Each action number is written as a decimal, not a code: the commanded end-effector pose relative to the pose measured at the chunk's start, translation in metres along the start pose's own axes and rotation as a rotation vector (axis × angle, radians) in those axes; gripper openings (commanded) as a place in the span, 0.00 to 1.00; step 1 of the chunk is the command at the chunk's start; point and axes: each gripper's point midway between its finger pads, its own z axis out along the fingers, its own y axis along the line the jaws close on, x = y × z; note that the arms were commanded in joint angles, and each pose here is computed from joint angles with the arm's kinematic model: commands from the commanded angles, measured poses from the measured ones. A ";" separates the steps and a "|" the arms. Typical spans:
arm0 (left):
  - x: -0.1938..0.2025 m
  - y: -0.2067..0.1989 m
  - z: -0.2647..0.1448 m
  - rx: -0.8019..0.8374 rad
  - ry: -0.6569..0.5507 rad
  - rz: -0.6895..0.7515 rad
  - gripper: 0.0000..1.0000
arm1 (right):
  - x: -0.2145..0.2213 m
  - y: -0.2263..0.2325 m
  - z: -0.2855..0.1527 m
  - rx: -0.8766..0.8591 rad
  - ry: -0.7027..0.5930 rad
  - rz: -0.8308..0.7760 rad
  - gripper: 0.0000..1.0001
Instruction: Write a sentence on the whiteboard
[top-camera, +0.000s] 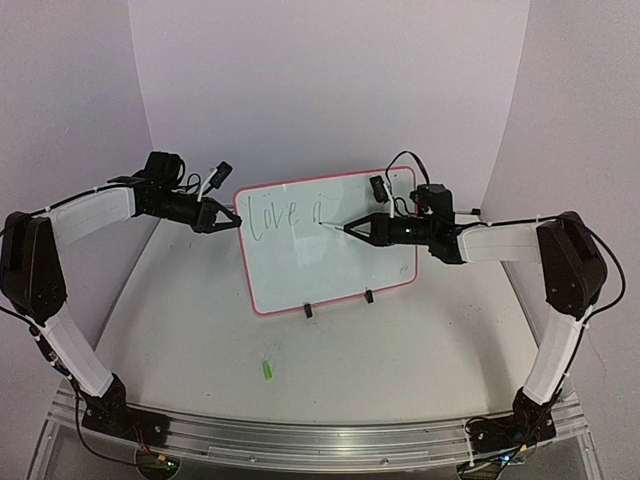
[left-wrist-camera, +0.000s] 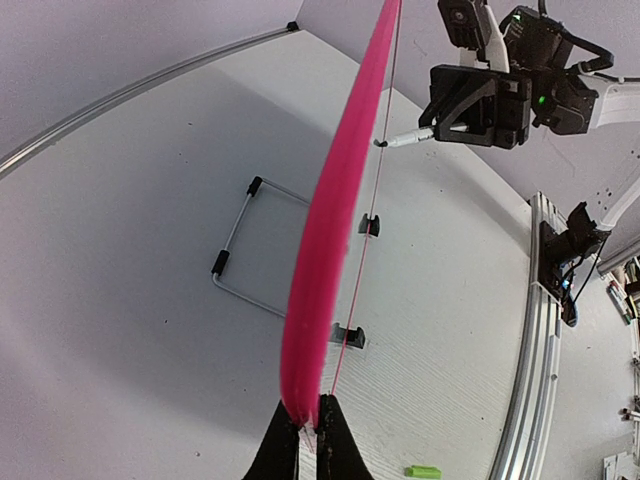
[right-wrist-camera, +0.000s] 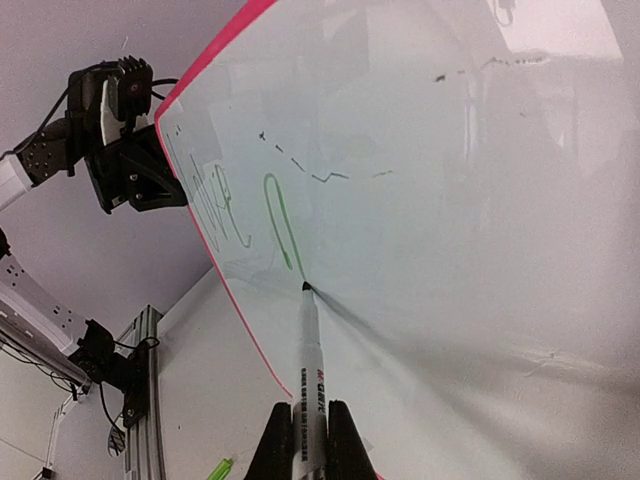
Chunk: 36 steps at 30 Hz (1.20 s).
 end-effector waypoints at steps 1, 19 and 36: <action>0.005 0.001 0.002 -0.012 0.033 -0.003 0.00 | 0.001 -0.020 -0.002 0.076 -0.018 0.006 0.00; 0.003 -0.001 0.000 -0.011 0.027 0.004 0.00 | -0.065 0.012 -0.016 0.045 -0.189 -0.075 0.00; 0.002 -0.002 -0.001 -0.011 0.023 0.007 0.00 | -0.071 0.002 -0.029 0.102 -0.237 -0.062 0.00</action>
